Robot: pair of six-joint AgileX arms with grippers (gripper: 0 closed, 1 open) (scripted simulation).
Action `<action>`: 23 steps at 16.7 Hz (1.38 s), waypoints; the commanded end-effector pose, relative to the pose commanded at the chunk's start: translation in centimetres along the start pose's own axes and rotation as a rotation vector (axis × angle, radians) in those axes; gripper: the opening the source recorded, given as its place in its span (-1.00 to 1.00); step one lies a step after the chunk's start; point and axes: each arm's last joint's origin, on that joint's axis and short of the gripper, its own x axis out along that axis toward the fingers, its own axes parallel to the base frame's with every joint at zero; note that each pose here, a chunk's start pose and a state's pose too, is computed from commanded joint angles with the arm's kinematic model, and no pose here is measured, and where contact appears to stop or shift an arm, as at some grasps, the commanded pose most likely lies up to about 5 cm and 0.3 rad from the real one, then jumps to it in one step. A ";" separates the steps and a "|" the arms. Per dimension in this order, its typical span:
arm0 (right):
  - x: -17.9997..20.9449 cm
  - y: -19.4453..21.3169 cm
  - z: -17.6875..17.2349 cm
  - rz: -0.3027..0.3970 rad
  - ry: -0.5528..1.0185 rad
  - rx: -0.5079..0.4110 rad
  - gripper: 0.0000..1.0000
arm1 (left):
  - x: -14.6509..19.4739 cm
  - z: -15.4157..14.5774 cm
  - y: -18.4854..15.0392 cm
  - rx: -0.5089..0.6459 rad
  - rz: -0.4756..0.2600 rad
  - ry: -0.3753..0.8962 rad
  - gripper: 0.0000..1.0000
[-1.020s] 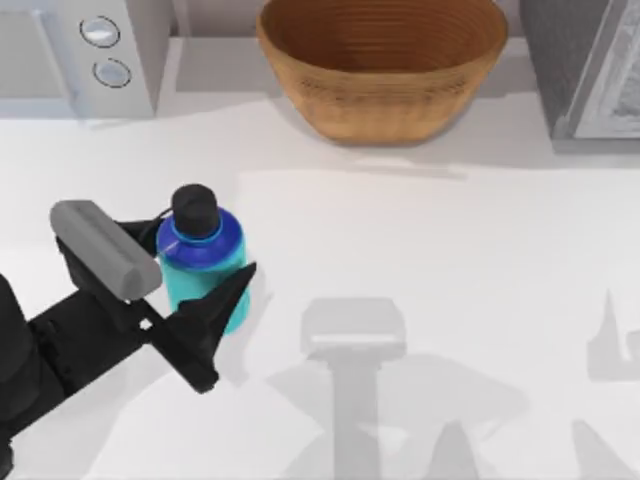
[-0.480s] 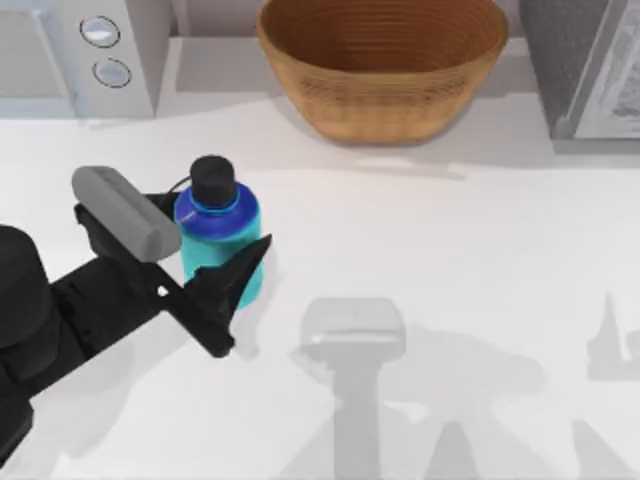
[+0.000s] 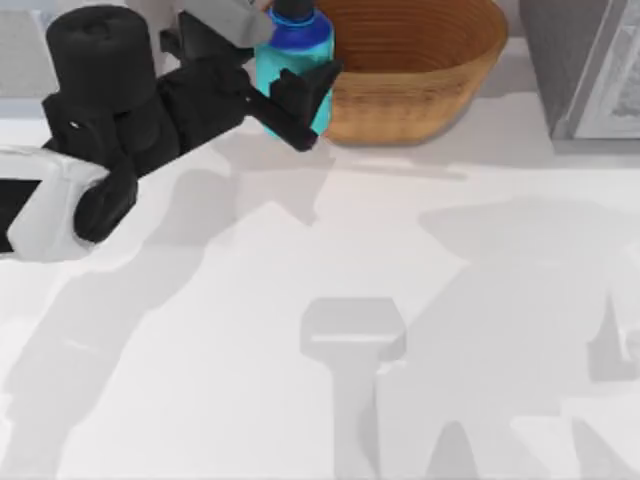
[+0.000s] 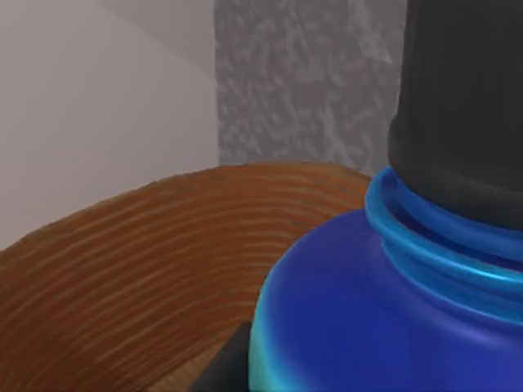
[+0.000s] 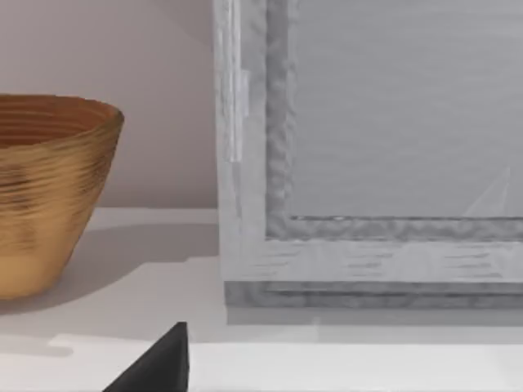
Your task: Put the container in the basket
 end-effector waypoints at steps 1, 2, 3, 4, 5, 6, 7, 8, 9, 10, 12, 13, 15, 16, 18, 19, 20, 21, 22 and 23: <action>0.0 0.0 0.0 0.000 0.000 0.000 1.00 | 1.7 1.1 0.8 0.003 0.000 -0.009 -1.00; 0.0 0.0 0.0 0.000 0.000 0.000 1.00 | 3.4 2.2 1.6 0.007 0.000 -0.019 -1.00; 0.0 0.0 0.0 0.000 0.000 0.000 1.00 | 4.9 3.3 2.3 0.011 0.001 -0.029 -1.00; 0.0 0.0 0.0 0.000 0.000 0.000 1.00 | 6.2 4.3 2.9 0.014 0.001 -0.037 -1.00; 0.0 0.0 0.0 0.000 0.000 0.000 1.00 | 7.4 5.2 3.5 0.016 0.002 -0.044 -1.00; 0.0 0.0 0.0 0.000 0.000 0.000 1.00 | 8.5 6.1 4.0 0.018 0.004 -0.049 -1.00; 0.0 0.0 0.0 0.000 0.000 0.000 1.00 | 9.3 6.8 4.4 0.018 0.006 -0.052 -1.00; 0.0 0.0 0.0 0.000 0.000 0.000 1.00 | 10.0 7.3 4.8 0.018 0.008 -0.053 -1.00; 0.0 0.0 0.0 0.000 0.000 0.000 1.00 | 10.6 7.8 5.2 0.017 0.011 -0.052 -1.00; 0.0 0.0 0.0 0.000 0.000 0.000 1.00 | 11.0 8.1 5.4 0.016 0.013 -0.049 -1.00; 0.0 0.0 0.0 0.000 0.000 0.000 1.00 | 11.6 8.4 5.8 0.012 0.017 -0.044 -1.00; 0.0 0.0 0.0 0.000 0.000 0.000 1.00 | 11.7 8.5 5.8 0.012 0.018 -0.042 -1.00; 0.0 0.0 0.0 0.000 0.000 0.000 1.00 | 11.7 8.5 5.8 0.012 0.018 -0.042 -1.00; 0.0 0.0 0.0 0.000 0.000 0.000 1.00 | 11.7 8.5 5.8 0.012 0.018 -0.042 -1.00; 0.0 0.0 0.0 0.000 0.000 0.000 1.00 | 11.6 8.5 5.9 0.014 0.021 -0.045 -1.00; 0.0 0.0 0.0 0.000 0.000 0.000 1.00 | 11.9 8.3 6.1 0.012 0.024 -0.043 -1.00; 0.0 0.0 0.0 0.000 0.000 0.000 1.00 | 12.4 8.0 6.2 0.010 0.028 -0.040 -1.00; 0.0 0.0 0.0 0.000 0.000 0.000 1.00 | 13.2 7.5 6.4 0.007 0.031 -0.035 -1.00; 0.0 0.0 0.0 0.000 0.000 0.000 1.00 | 14.0 7.0 6.4 0.006 0.030 -0.033 -1.00; 0.0 0.0 0.0 0.000 0.000 0.000 1.00 | 14.9 6.6 6.3 0.007 0.025 -0.034 -1.00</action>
